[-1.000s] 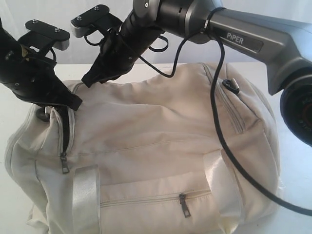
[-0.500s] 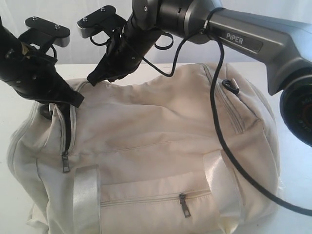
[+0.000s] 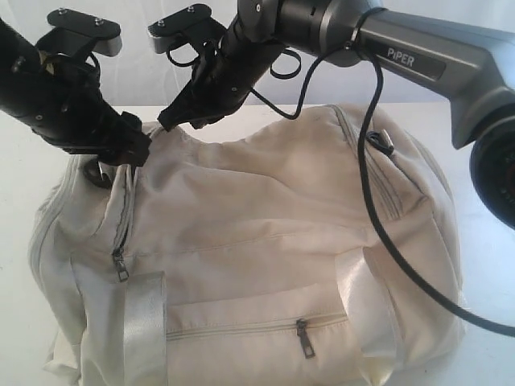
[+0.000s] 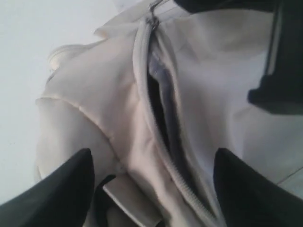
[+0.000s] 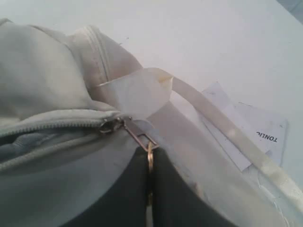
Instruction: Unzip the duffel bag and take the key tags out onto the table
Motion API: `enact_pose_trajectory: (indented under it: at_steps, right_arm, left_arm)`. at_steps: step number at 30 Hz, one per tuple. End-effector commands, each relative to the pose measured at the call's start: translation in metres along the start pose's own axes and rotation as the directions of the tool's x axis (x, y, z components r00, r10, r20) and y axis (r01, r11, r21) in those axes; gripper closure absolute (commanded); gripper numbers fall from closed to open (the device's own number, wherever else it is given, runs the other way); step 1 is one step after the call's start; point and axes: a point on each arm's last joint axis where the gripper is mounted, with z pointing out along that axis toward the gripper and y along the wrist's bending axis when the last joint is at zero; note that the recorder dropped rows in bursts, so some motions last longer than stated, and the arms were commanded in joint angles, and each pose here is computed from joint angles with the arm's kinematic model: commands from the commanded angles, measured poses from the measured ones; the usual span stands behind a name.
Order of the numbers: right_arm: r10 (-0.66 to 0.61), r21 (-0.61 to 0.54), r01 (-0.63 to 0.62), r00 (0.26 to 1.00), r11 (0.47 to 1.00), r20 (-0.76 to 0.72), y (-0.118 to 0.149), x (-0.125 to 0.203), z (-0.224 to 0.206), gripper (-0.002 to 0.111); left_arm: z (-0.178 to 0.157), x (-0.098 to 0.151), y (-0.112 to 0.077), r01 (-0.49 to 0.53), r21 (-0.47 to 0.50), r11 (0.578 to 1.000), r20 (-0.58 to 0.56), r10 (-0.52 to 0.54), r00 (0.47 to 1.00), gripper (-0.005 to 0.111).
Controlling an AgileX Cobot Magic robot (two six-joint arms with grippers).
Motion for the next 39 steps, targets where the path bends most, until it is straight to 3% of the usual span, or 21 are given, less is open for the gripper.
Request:
enact_pose_trajectory:
  at_steps: [1, 10, 15, 17, 23, 30, 39]
  right_arm:
    - [0.019, 0.013, -0.02, 0.999, 1.0, 0.033, -0.008, -0.003, -0.006, 0.108]
    - [0.03, 0.002, -0.03, 0.999, 1.0, 0.037, -0.007, -0.004, -0.006, 0.108]
    - [0.03, 0.002, -0.03, 0.999, 1.0, 0.036, -0.007, -0.003, -0.006, 0.108]
    - [0.03, 0.002, -0.03, 0.999, 1.0, 0.036, -0.007, -0.003, -0.006, 0.108]
    - [0.03, 0.003, -0.03, 0.999, 1.0, 0.031, -0.007, -0.002, -0.002, 0.108]
    - [0.018, 0.023, -0.018, 1.0, 1.0, 0.021, -0.011, 0.0, 0.001, 0.108]
    - [0.044, 0.065, -0.045, 0.999, 0.997, 0.017, -0.03, 0.005, -0.001, 0.108]
  left_arm:
    - [-0.003, -0.006, -0.002, 0.01, 0.033, 0.999, 0.059, -0.012, 0.998, 0.046]
    - [0.025, -0.005, -0.001, 0.006, 0.028, 1.0, 0.019, -0.007, 1.0, 0.048]
    - [0.04, -0.009, 0.0, 0.016, 0.022, 1.0, 0.051, -0.017, 0.999, 0.05]
    - [0.044, -0.009, 0.0, 0.016, 0.021, 1.0, 0.05, -0.017, 0.999, 0.058]
    - [0.04, -0.008, 0.001, 0.002, 0.013, 1.0, 0.04, -0.002, 0.999, 0.107]
    - [0.018, -0.005, 0.005, -0.054, -0.042, 0.998, 0.024, 0.055, 0.998, 0.107]
    - [0.027, 0.016, 0.03, 0.032, -0.1, 0.994, -0.063, -0.039, 0.997, 0.107]
